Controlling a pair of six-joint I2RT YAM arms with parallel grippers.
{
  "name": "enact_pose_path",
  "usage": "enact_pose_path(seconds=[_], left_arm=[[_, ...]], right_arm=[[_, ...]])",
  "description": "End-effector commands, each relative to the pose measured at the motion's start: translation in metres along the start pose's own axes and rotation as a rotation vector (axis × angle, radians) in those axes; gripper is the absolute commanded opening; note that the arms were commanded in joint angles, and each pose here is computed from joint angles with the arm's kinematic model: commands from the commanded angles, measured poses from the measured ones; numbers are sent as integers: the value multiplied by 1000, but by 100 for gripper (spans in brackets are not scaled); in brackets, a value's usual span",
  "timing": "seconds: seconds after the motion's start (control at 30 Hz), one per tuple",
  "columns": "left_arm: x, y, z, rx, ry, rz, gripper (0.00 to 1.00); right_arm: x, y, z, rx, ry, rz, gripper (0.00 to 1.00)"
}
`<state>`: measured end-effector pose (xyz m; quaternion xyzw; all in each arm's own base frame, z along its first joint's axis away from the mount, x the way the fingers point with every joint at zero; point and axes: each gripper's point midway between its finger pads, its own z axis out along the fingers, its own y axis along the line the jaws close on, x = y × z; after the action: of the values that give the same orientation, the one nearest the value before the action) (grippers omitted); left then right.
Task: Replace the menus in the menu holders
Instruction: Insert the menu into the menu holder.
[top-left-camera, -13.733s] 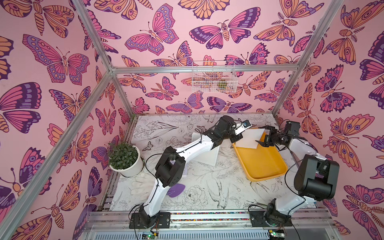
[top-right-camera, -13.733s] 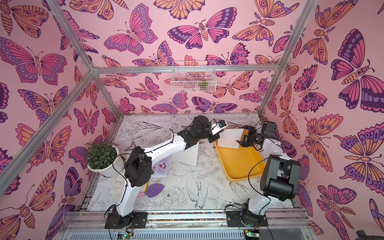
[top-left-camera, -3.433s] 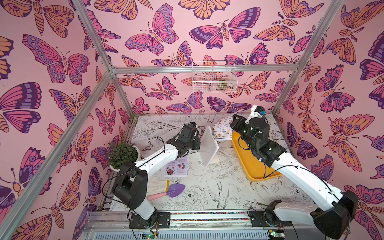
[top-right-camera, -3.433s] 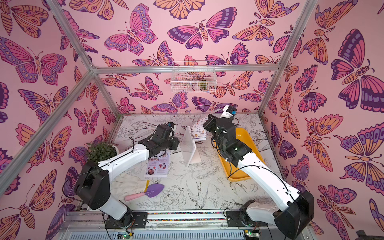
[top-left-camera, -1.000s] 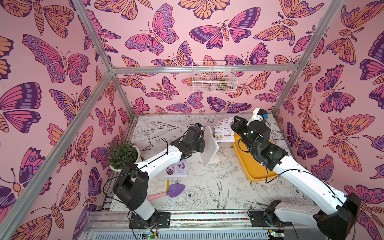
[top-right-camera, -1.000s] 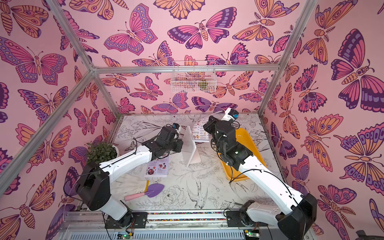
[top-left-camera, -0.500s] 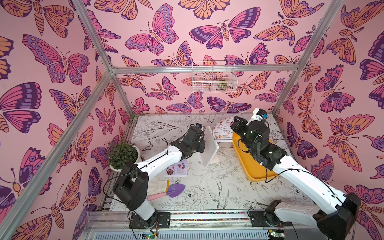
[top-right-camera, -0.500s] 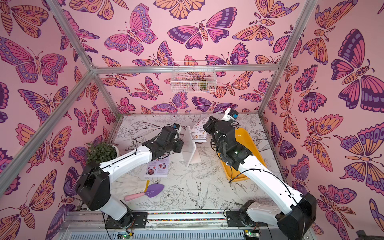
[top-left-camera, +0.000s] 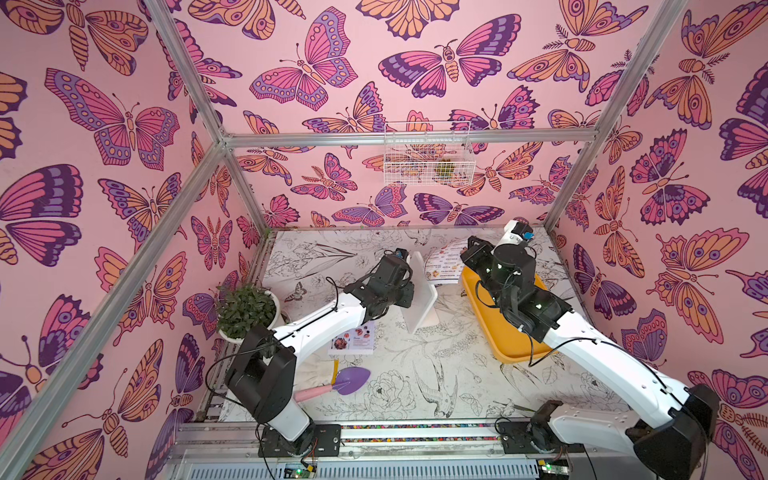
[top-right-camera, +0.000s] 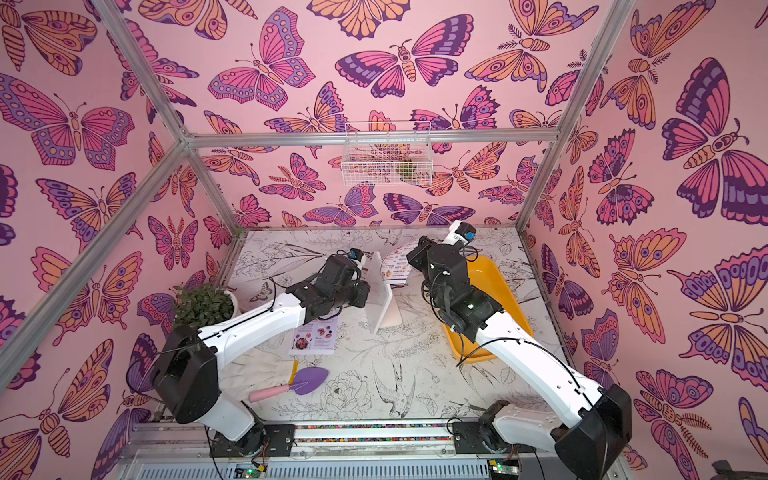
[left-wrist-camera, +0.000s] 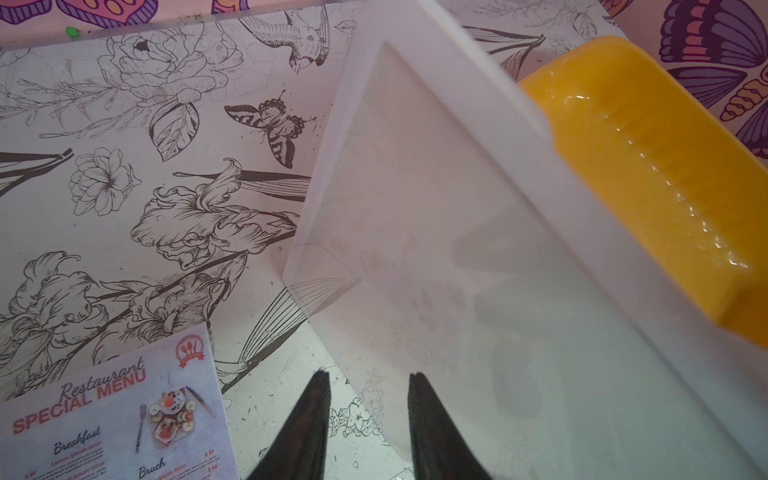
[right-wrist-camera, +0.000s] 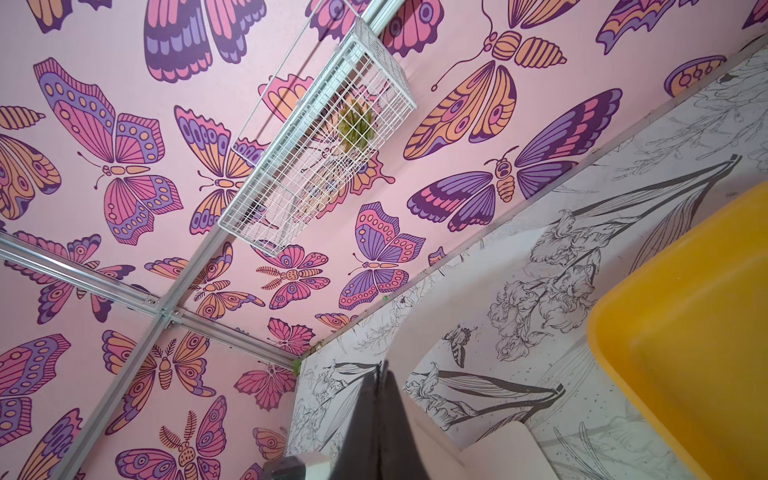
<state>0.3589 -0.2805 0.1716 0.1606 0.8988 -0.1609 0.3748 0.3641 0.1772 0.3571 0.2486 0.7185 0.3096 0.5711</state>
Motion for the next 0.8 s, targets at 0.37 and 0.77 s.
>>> enact_pose_path(seconds=[0.37,0.77], left_arm=[[-12,-1,-15,-13,-39,-8,35],[-17,-2,-15,-17,-47,-5,35]], right_arm=[[-9,-6,-9,21,-47,-12,0],[-14,-11,-15,32,-72,-30,0]])
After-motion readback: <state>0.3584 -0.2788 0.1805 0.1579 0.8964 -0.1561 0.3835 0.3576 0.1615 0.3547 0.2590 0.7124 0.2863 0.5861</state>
